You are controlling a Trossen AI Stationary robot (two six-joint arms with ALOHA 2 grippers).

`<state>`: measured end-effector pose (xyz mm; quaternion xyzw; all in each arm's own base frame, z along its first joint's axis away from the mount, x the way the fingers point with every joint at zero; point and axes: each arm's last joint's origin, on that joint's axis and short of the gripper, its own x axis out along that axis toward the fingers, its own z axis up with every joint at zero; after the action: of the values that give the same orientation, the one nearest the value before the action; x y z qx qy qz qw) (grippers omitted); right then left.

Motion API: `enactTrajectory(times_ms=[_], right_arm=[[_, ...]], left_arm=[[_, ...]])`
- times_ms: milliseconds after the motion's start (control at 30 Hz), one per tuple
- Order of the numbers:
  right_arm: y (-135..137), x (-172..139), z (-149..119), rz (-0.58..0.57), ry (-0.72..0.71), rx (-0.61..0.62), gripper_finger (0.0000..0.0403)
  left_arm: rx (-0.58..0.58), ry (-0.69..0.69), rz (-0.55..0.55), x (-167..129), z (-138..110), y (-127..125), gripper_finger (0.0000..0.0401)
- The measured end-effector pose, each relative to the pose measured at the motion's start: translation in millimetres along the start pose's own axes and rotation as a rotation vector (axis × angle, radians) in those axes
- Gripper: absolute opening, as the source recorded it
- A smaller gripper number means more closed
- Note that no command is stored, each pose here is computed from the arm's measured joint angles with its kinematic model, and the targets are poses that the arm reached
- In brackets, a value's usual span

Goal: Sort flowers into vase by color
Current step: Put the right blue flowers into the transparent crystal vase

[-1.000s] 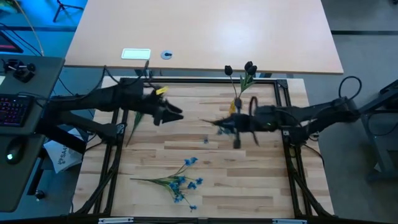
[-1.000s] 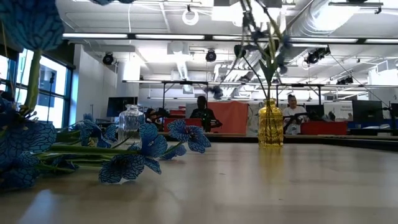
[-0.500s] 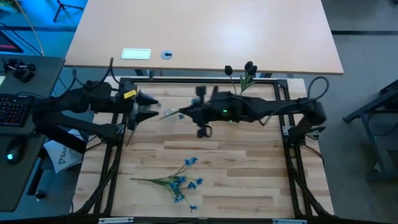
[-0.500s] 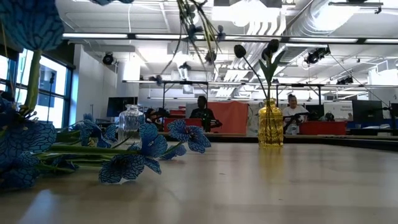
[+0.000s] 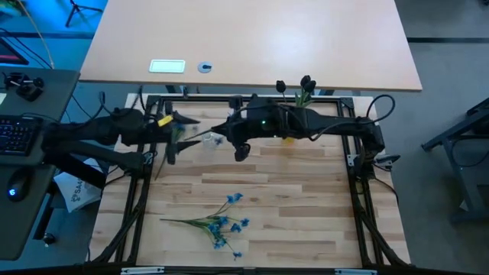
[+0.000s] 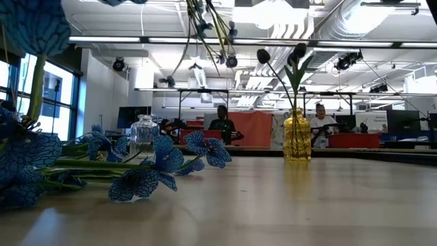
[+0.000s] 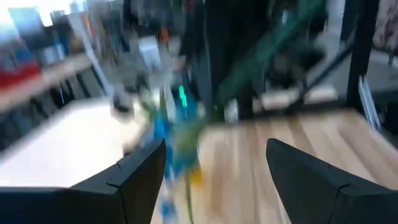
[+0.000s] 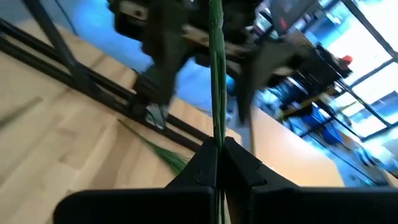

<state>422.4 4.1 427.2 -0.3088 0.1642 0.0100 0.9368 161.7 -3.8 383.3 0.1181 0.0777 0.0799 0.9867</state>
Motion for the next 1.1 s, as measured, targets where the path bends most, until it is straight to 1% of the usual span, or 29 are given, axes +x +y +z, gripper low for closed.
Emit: enactTrajectory(times_ms=[67,167,300,400,433,633,767,833,900,1100], right_arm=[[-1,0,1,0.031,-0.029,0.0,0.0],[-1,-2,1,0.043,-0.033,-0.004,0.0],[-5,-8,3,0.068,-0.074,-0.009,0.0],[-12,-9,1,0.111,-0.115,0.021,0.0],[-13,-9,-1,0.124,-0.12,0.026,0.0],[-14,-8,-2,0.157,-0.138,0.017,0.0],[-13,-9,-2,0.164,-0.136,0.012,0.0],[-15,-9,-4,0.161,-0.13,0.012,0.0],[-16,-9,-5,0.159,-0.123,0.014,0.0],[-19,-9,-7,0.15,-0.121,0.018,0.0]], left_arm=[[0.028,-0.082,0.008,5,8,-2,0.0266],[0.049,-0.15,-0.004,11,15,-4,0.0266],[0.056,-0.156,-0.062,18,15,-10,0.0266],[0.086,-0.132,-0.096,30,11,-18,0.0266],[0.096,-0.132,-0.088,33,12,-20,0.0266],[0.125,-0.163,0.053,45,17,-26,0.0266],[0.109,-0.203,0.062,43,21,-27,0.0262],[0.108,-0.206,0.055,42,22,-29,0.0249],[0.101,-0.206,0.047,42,22,-30,0.0228],[0.094,-0.208,0.036,41,22,-32,0.0138]])
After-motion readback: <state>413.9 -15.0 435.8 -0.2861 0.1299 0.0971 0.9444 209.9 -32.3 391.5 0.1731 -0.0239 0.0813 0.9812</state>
